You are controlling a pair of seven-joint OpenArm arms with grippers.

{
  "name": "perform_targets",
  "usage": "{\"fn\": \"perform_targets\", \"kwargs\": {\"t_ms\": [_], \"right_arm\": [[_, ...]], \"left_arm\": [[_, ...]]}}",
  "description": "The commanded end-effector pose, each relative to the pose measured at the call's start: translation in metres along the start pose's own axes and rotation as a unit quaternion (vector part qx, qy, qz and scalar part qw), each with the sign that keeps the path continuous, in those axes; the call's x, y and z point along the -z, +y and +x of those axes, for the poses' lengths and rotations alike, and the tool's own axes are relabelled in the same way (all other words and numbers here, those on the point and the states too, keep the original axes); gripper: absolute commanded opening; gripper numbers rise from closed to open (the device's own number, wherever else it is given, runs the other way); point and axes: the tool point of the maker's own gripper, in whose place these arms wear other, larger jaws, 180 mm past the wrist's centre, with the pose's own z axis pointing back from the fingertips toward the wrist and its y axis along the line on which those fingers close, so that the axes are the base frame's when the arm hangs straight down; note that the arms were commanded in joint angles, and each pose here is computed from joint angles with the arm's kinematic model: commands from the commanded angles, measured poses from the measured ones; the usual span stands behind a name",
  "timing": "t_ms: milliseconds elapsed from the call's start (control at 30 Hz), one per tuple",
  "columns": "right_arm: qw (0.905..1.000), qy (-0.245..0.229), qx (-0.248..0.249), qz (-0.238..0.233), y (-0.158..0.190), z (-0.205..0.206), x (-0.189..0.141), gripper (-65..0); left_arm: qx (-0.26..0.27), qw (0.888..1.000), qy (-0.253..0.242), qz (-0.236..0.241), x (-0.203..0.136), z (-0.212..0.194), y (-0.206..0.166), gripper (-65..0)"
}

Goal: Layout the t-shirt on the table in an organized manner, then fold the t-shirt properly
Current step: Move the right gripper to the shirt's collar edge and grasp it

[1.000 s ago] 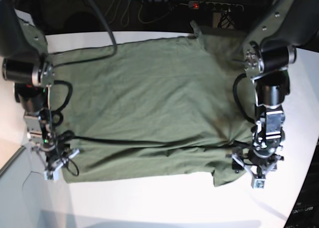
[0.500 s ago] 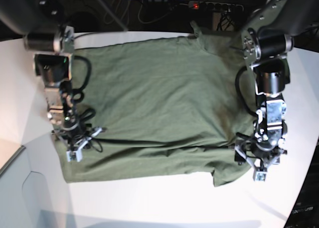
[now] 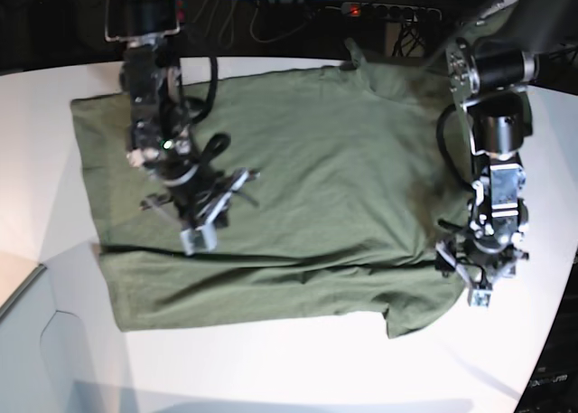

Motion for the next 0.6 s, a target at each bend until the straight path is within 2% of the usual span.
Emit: {"fn": "perform_targets", "kwargs": {"t_ms": [0, 67, 200, 367, 567], "right_arm": [[0.9997, -0.024, -0.008, 0.005, 0.005, 0.019, -0.006, -65.0], [0.9998, 0.000, -0.013, 0.012, 0.015, 0.007, -0.016, -65.0], [0.9988, 0.046, -0.010, 0.010, 0.017, -0.024, -0.031, -65.0], [0.9953, 0.095, -0.013, 0.012, 0.016, -0.066, -0.041, -65.0], [0.9899, 0.140, -0.019, -0.007, -0.013, -0.097, -0.036, -65.0]], "left_arm": [[0.000, 0.999, -0.039, 0.011, -0.003, 0.028, 0.010, -23.3], [0.007, 0.999, -0.038, 0.010, -0.009, 0.017, 0.009, -23.3], [0.037, 0.998, -0.032, -0.039, -0.023, -0.007, -0.012, -23.3], [0.052, 0.996, 0.021, -0.066, -0.034, -0.047, -0.025, -23.3], [0.058, 0.995, 0.047, -0.069, -0.042, -0.078, -0.028, -23.3]]}}
